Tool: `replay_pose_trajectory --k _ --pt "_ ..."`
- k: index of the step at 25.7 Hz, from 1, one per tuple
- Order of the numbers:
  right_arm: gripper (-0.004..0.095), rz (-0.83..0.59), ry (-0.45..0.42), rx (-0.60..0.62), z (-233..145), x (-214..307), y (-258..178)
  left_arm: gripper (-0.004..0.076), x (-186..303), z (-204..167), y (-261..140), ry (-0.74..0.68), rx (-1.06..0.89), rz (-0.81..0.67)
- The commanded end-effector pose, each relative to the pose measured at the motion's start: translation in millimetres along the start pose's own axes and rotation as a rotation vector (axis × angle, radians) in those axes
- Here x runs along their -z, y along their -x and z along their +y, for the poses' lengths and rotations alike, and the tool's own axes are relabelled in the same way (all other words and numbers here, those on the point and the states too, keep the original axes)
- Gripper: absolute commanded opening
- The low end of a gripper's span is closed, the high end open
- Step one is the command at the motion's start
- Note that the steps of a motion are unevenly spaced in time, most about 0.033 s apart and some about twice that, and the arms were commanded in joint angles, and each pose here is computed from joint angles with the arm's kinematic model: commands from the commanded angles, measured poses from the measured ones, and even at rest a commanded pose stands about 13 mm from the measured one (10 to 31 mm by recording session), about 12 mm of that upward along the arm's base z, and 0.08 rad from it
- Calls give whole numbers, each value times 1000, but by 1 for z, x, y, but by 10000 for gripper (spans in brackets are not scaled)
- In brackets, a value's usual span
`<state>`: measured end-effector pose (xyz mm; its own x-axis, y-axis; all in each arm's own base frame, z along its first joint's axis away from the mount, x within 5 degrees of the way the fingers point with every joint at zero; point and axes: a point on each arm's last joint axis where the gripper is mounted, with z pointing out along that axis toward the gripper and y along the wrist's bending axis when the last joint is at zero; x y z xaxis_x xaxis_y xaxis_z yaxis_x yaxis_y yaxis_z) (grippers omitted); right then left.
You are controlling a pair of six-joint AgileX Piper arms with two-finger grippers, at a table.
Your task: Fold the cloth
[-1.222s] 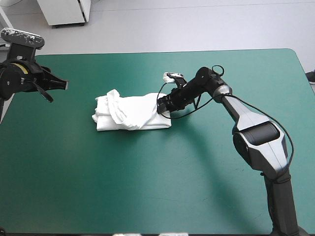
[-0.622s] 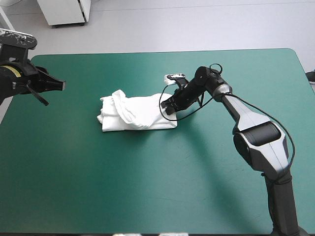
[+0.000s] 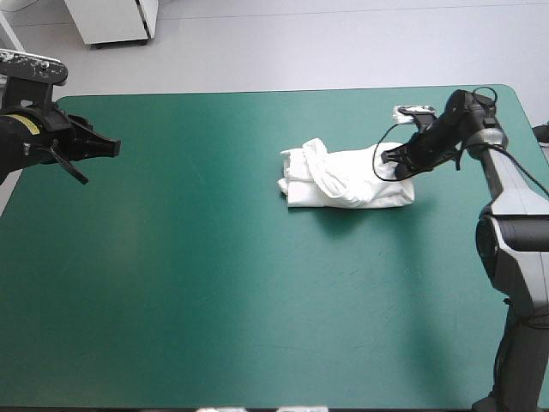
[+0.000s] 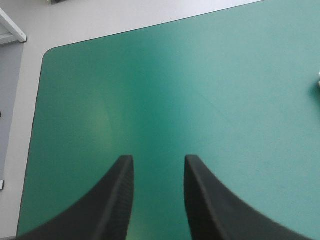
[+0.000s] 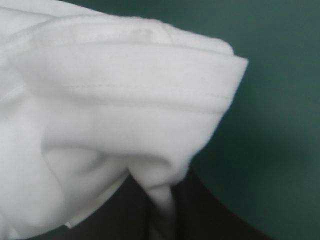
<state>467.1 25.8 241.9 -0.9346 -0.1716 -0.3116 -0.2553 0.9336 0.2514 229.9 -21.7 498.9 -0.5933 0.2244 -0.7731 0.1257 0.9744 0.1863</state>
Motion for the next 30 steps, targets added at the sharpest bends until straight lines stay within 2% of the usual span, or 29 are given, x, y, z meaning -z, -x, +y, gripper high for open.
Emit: replay_pose_trajectory --k 1,9,19,30 --pt "-1 -114 -65 -37 -20 59 -7 256 17 3 8 13 8 -116" --pt "-1 -67 -195 -233 -101 90 -69 256 17 1 10 -6 7 -136" --pt "-1 -50 -258 -329 -130 111 -112 256 17 0 11 -15 9 -140" --pt "-2 -25 -308 -344 -135 113 -136 256 17 0 10 -17 7 -134"
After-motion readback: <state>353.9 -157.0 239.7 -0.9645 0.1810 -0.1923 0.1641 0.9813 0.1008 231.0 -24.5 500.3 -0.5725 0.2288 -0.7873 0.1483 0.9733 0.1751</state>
